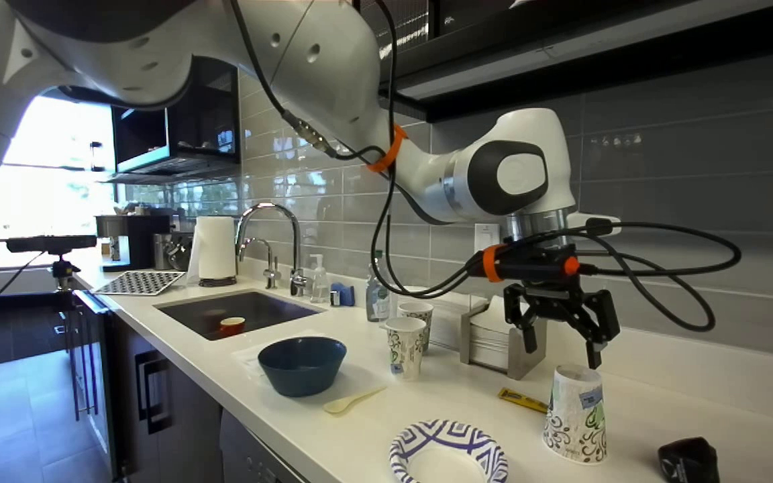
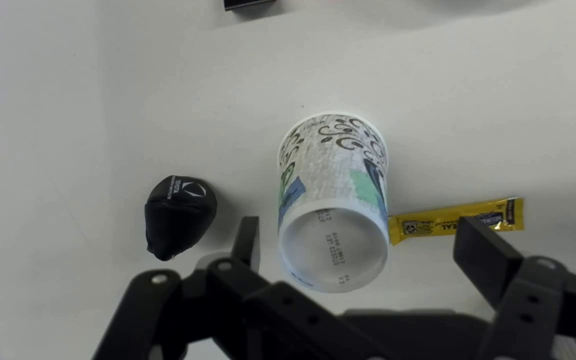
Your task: Move the cup on the right slightly to the left and place the one in the middle upside down
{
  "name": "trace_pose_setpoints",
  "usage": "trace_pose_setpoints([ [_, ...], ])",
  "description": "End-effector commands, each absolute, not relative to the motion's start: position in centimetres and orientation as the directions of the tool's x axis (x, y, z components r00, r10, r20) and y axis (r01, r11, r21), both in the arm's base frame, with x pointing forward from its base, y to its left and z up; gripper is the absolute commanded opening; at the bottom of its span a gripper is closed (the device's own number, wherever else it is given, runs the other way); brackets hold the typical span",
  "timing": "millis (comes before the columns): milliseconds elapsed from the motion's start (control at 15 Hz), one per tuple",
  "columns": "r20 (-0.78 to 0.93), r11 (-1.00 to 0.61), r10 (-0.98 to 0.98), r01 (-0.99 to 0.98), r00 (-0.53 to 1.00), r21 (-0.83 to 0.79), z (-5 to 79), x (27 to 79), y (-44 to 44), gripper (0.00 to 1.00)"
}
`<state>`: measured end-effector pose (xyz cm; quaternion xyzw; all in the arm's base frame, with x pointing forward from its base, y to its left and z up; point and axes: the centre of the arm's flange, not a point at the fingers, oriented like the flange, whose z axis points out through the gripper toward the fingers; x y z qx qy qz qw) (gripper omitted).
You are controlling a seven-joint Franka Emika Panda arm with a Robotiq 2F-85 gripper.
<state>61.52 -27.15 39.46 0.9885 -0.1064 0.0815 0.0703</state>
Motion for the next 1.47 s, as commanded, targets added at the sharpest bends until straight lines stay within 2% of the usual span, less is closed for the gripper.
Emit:
trace_pose_setpoints([
  [0, 0.152, -0.974, -0.197, -0.211, 0.969, 0.082, 39.2, 63.1, -28.2, 1.0],
  [867, 0.126, -0.979, -0.191, -0.199, 0.973, 0.053, 37.3, 65.2, -29.4, 1.0],
  [933, 0.125, -0.979, -0.19, -0.198, 0.974, 0.054, 37.2, 65.3, -29.4, 0.96],
  [1133, 0.122, -0.979, -0.19, -0.198, 0.974, 0.058, 37.2, 65.7, -29.6, 0.69],
  [1400, 0.119, -0.978, -0.193, -0.201, 0.974, 0.059, 37.2, 66.1, -29.8, 0.41],
])
